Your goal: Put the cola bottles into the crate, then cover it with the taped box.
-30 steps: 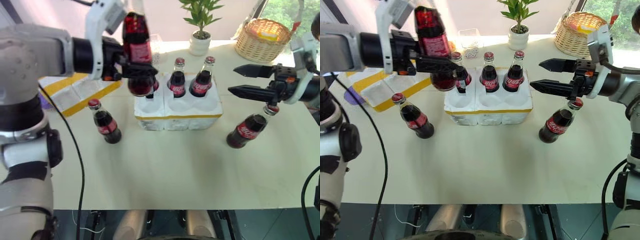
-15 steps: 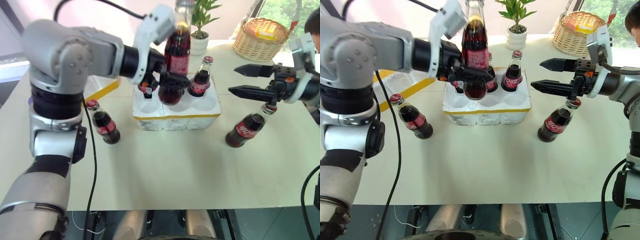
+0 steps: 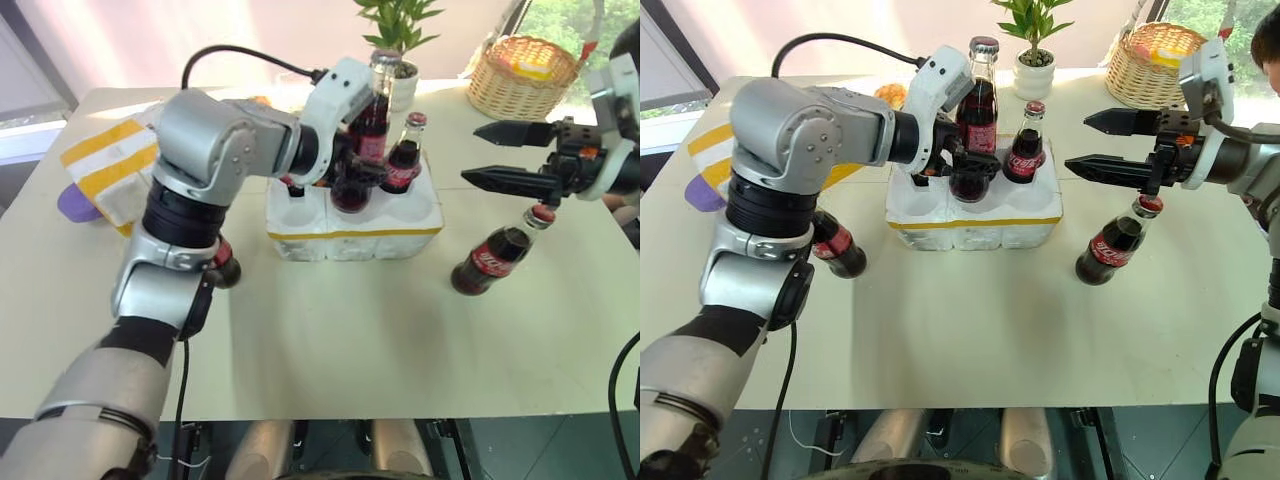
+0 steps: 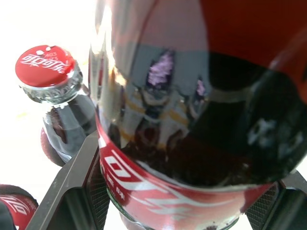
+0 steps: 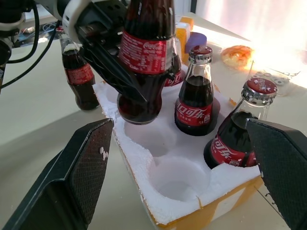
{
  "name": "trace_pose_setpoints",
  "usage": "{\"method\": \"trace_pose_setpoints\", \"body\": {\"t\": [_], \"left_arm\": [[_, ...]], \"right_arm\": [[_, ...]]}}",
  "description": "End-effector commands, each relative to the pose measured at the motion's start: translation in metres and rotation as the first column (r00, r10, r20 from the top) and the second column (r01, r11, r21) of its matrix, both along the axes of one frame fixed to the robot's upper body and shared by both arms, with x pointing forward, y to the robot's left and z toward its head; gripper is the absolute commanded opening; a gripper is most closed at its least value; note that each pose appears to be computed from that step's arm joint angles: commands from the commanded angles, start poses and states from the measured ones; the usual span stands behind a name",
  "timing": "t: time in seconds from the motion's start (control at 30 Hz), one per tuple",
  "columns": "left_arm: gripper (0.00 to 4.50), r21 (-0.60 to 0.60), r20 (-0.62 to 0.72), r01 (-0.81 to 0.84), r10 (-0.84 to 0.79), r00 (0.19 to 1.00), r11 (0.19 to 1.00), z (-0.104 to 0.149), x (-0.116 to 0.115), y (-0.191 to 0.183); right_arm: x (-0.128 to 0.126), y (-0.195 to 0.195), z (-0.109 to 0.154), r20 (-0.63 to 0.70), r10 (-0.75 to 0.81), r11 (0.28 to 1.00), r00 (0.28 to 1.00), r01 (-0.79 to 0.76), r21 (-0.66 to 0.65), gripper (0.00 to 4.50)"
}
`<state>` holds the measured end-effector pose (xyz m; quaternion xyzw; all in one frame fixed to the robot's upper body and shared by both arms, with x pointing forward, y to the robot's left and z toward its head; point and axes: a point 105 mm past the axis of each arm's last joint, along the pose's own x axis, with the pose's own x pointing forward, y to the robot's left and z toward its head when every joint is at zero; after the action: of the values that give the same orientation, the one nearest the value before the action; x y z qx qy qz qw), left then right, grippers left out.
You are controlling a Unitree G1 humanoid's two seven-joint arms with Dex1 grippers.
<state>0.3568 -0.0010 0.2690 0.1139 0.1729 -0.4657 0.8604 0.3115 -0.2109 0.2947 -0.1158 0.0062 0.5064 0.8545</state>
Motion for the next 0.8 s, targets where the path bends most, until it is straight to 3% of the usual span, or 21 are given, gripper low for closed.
{"method": "trace_pose_setpoints", "body": {"t": [0.03, 0.47, 0.57, 0.73, 0.8], "left_arm": [[2.88, -0.056, 0.078, 0.003, 0.002, 0.997, 0.998, 0.018, 0.003, -0.003], [2.88, -0.006, 0.094, 0.021, -0.021, 0.995, 1.000, -0.023, 0.008, -0.012], [4.29, -0.014, 0.091, 0.020, -0.019, 0.996, 1.000, -0.026, 0.008, -0.012], [4.43, -0.063, 0.081, 0.034, -0.029, 0.996, 0.997, -0.017, 0.005, -0.012], [4.43, -0.104, 0.082, 0.061, -0.052, 0.995, 0.993, 0.004, 0.001, -0.010]], "right_arm": [[-0.006, -0.001, 0.014, 0.056, 0.001, 1.000, 0.998, -0.001, -0.002, 4.50], [-0.008, -0.001, 0.013, 0.056, -0.011, 1.000, 0.998, 0.011, 0.003, 4.50], [-0.008, -0.001, 0.013, 0.055, -0.011, 1.000, 0.998, 0.011, 0.001, 4.50], [-0.007, -0.001, 0.014, 0.058, -0.011, 1.000, 0.998, 0.011, 0.000, 4.50], [-0.006, -0.001, 0.014, 0.059, -0.012, 1.000, 0.998, 0.012, 0.000, 4.50]]}}
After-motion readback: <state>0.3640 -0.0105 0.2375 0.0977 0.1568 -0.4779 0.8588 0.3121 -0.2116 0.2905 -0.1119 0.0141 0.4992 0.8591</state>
